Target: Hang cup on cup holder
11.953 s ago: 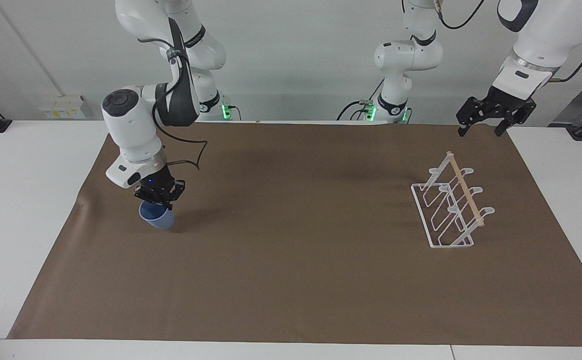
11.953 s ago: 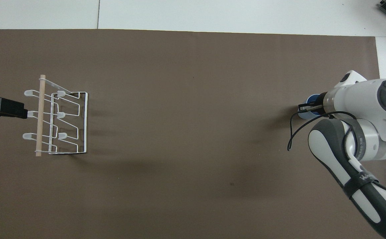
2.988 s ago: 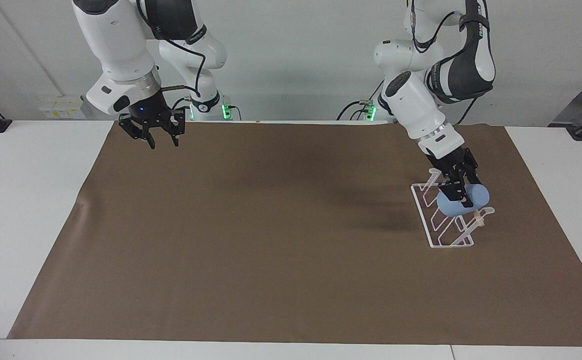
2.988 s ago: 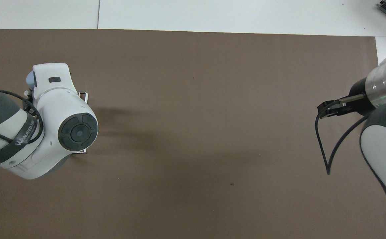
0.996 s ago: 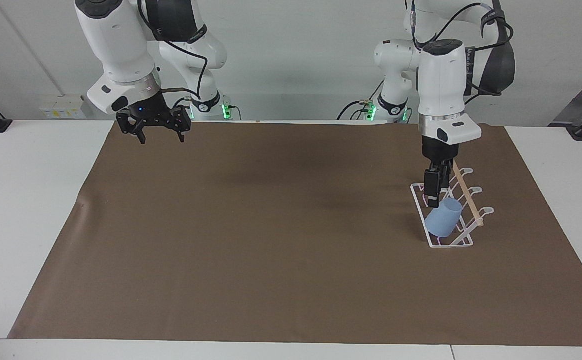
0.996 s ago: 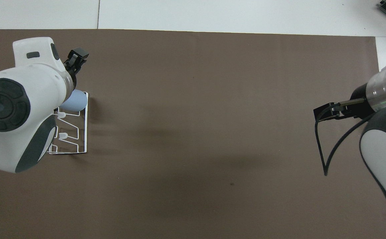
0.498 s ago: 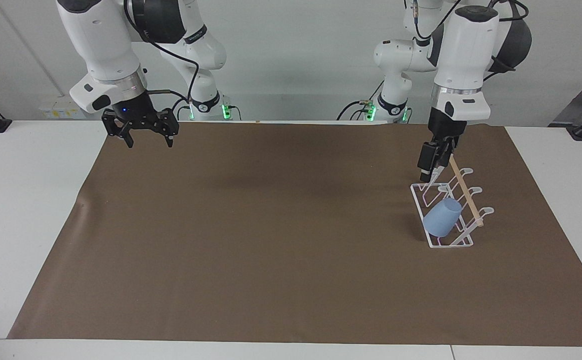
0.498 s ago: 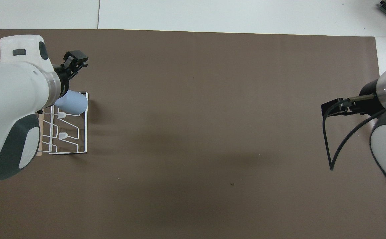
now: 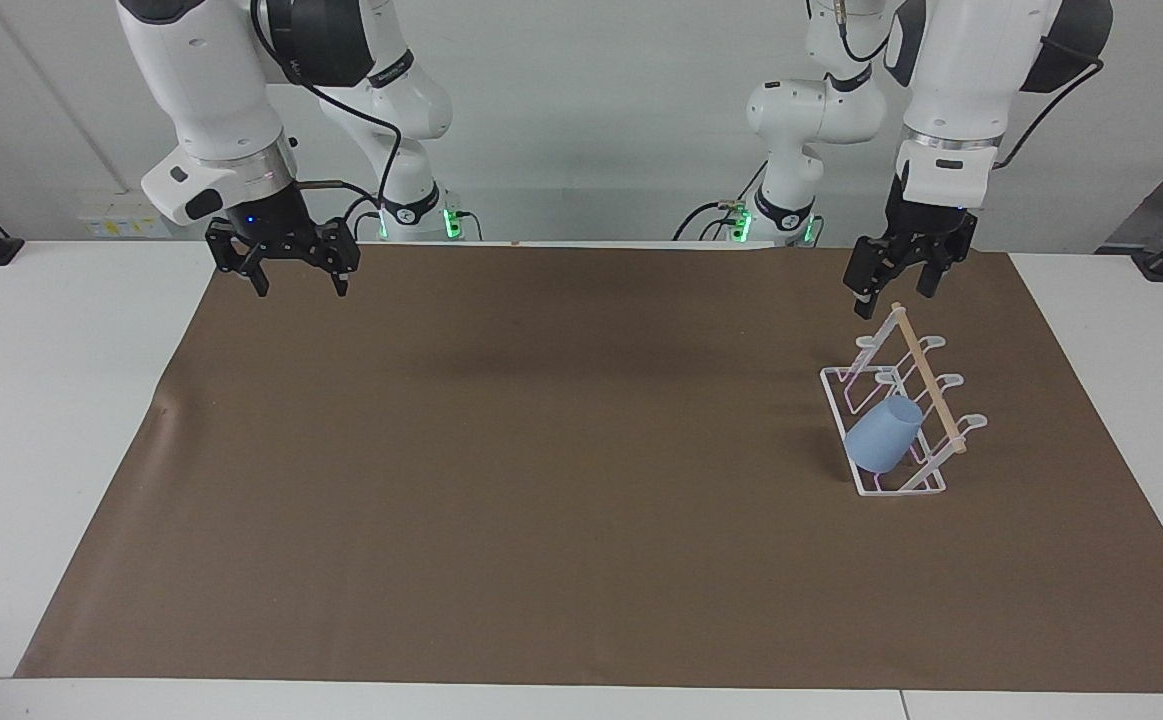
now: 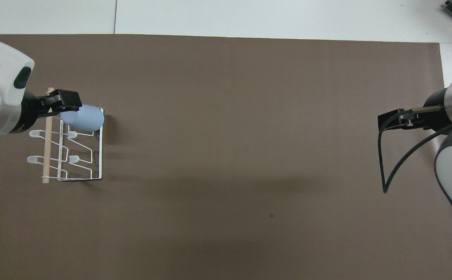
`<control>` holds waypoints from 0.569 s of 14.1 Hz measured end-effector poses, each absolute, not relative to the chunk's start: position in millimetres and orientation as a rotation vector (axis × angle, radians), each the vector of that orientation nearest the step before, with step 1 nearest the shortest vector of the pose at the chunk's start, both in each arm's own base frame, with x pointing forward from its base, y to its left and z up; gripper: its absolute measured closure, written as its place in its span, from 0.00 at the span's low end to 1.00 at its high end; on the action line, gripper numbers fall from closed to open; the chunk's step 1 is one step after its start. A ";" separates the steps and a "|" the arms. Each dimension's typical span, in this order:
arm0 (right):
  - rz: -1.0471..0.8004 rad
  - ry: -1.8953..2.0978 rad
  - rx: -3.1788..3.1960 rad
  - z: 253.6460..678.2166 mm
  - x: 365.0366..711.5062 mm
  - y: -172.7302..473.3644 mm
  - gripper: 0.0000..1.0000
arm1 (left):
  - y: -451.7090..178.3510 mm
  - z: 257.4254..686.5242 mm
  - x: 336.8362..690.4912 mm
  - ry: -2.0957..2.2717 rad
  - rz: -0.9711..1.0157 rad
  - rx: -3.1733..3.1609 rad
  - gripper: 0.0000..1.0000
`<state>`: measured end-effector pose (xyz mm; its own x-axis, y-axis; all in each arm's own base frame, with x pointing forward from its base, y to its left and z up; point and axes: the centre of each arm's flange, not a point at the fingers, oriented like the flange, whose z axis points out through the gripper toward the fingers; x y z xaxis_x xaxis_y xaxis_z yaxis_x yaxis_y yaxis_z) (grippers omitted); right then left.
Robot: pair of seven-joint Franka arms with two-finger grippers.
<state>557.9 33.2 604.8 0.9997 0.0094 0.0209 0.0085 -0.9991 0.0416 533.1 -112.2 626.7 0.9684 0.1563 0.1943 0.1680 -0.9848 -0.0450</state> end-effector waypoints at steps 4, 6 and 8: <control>0.033 -0.002 3.100 604.7 557.9 34.1 0.00 | -78.4 636.5 527.1 0.074 -0.135 -3.034 0.00; 0.032 -0.002 3.100 604.6 557.9 34.1 0.00 | -75.2 636.4 522.7 0.208 -0.059 -3.023 0.00; 0.031 -0.002 3.100 604.3 557.8 34.1 0.00 | -73.4 635.4 519.9 0.248 -0.013 -3.073 0.00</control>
